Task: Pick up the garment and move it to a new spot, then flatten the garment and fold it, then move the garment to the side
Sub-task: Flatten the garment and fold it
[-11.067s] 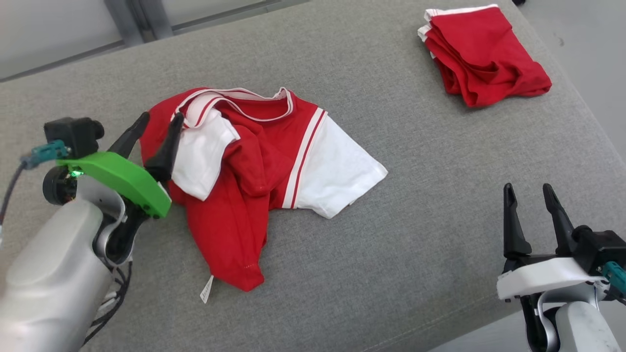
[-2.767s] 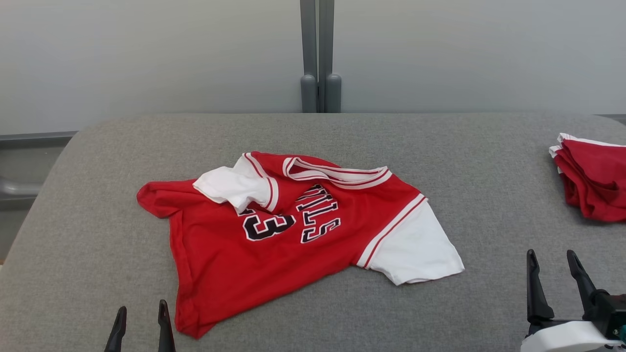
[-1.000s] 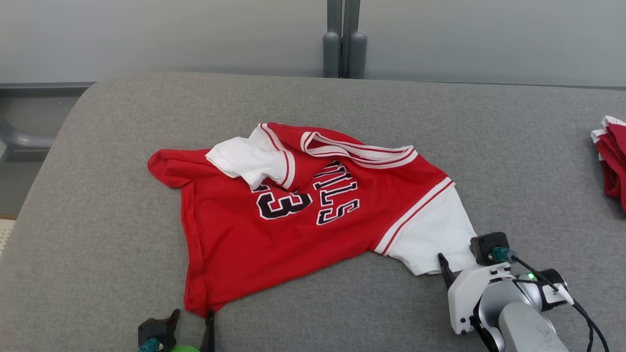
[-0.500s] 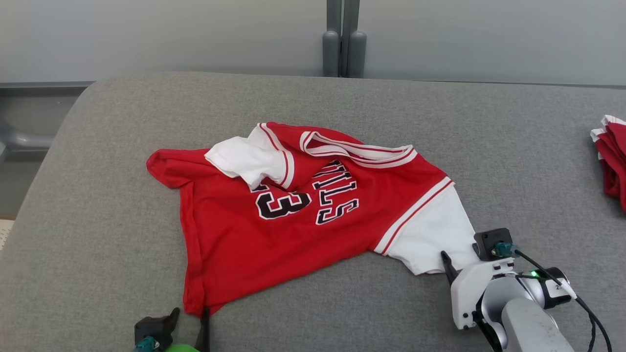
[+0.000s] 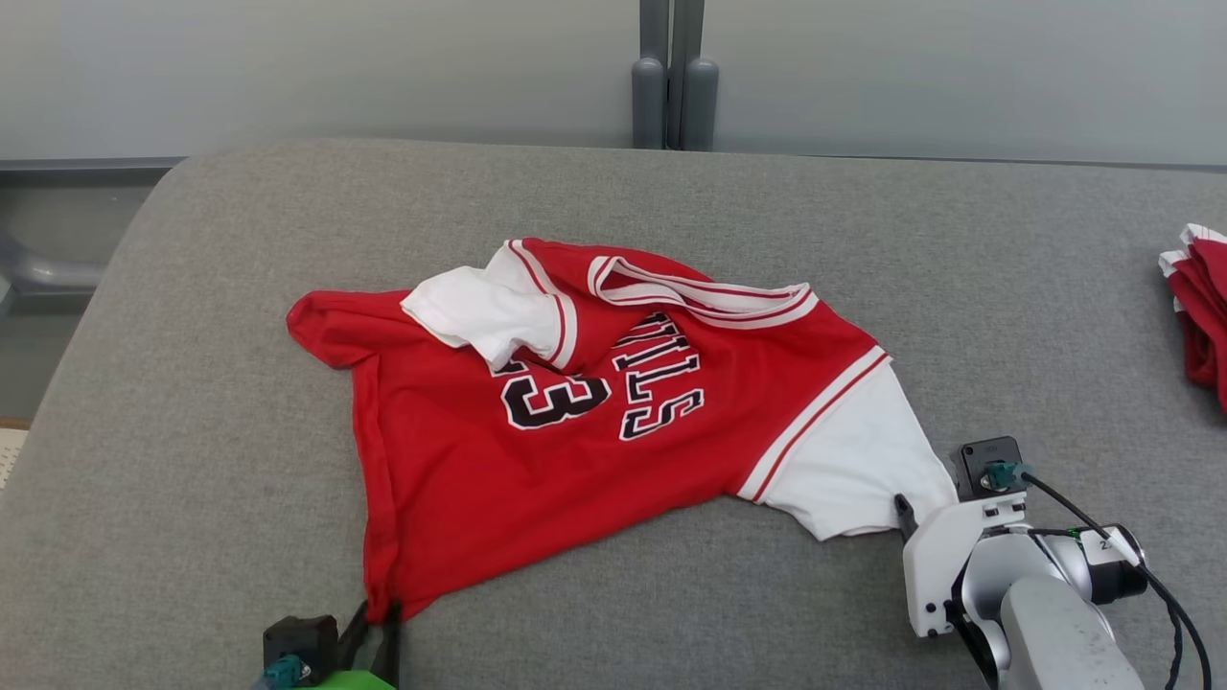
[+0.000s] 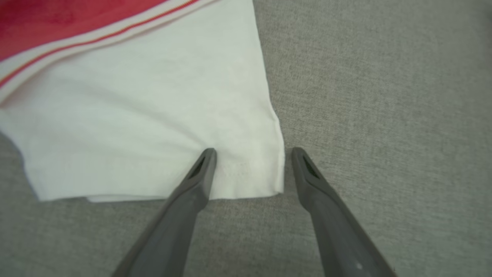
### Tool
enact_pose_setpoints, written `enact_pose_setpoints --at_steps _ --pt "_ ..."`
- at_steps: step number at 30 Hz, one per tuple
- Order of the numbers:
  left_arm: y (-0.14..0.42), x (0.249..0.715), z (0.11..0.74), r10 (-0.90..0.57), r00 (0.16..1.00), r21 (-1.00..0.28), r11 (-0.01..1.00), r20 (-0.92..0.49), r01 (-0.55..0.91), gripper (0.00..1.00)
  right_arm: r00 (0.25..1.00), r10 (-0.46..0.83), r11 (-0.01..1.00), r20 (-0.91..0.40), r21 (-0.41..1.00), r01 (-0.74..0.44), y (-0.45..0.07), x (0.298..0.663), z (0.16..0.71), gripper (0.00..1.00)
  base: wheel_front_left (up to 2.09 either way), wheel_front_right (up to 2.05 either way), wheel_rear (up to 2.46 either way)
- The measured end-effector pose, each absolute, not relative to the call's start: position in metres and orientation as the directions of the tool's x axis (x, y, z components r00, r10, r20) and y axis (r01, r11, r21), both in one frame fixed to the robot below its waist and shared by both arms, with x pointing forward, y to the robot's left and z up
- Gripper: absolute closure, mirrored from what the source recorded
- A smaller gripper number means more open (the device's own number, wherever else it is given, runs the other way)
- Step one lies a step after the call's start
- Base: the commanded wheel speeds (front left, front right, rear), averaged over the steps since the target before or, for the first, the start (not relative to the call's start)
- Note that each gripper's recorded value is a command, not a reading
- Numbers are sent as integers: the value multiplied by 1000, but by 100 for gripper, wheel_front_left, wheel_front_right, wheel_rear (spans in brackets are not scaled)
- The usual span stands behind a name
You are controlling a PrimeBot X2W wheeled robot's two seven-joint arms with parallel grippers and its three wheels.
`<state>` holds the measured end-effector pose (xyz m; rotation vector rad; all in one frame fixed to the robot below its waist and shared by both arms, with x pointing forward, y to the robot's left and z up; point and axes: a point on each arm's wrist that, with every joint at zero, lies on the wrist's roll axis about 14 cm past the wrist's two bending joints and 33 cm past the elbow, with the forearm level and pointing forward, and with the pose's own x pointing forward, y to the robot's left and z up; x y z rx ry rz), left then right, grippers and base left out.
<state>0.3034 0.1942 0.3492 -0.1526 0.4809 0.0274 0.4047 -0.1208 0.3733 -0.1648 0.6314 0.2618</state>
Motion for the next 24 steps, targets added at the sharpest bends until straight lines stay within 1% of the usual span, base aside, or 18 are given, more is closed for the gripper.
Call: enact_pose_setpoints --at_steps 2,3,4,5,10,12,14,16,19,22,24 --pt "192 304 349 -24 886 -154 987 -462 -54 100 763 202 951 -614 -63 -302 -117 403 371 0 0 0 0" --pt "190 303 349 -29 886 -159 986 -462 -51 100 759 208 951 -617 -54 -305 -115 403 371 0 0 0 0" --pt "189 303 349 -35 886 -163 985 -462 -46 100 759 214 952 -615 -42 -303 -113 403 371 94 0 0 0" --pt "189 303 350 -37 887 -165 985 -461 -45 100 756 221 952 -616 -32 -304 -111 403 371 100 0 0 0" --pt "191 306 357 -18 897 -285 951 -443 -122 100 764 288 957 -577 141 -255 -94 405 382 100 0 0 0" --pt "187 312 369 -27 910 -357 924 -413 -135 100 789 313 948 -529 221 -228 -89 411 397 100 0 0 0" --pt "180 320 388 -54 930 -442 889 -364 -122 100 826 337 928 -452 306 -211 -87 422 422 100 0 0 0" --pt "177 322 406 -86 944 -511 854 -319 -95 100 862 348 902 -369 381 -201 -93 432 451 100 0 0 0" --pt "174 321 443 -143 963 -611 791 -227 -27 100 910 361 828 -204 518 -213 -105 443 507 100 0 0 0" --pt "165 314 492 -227 969 -693 715 -102 95 100 941 333 774 -52 585 -242 -134 440 558 100 0 0 0" --pt "158 308 523 -275 961 -732 658 -16 176 100 948 317 753 30 599 -271 -149 435 588 100 0 0 0"
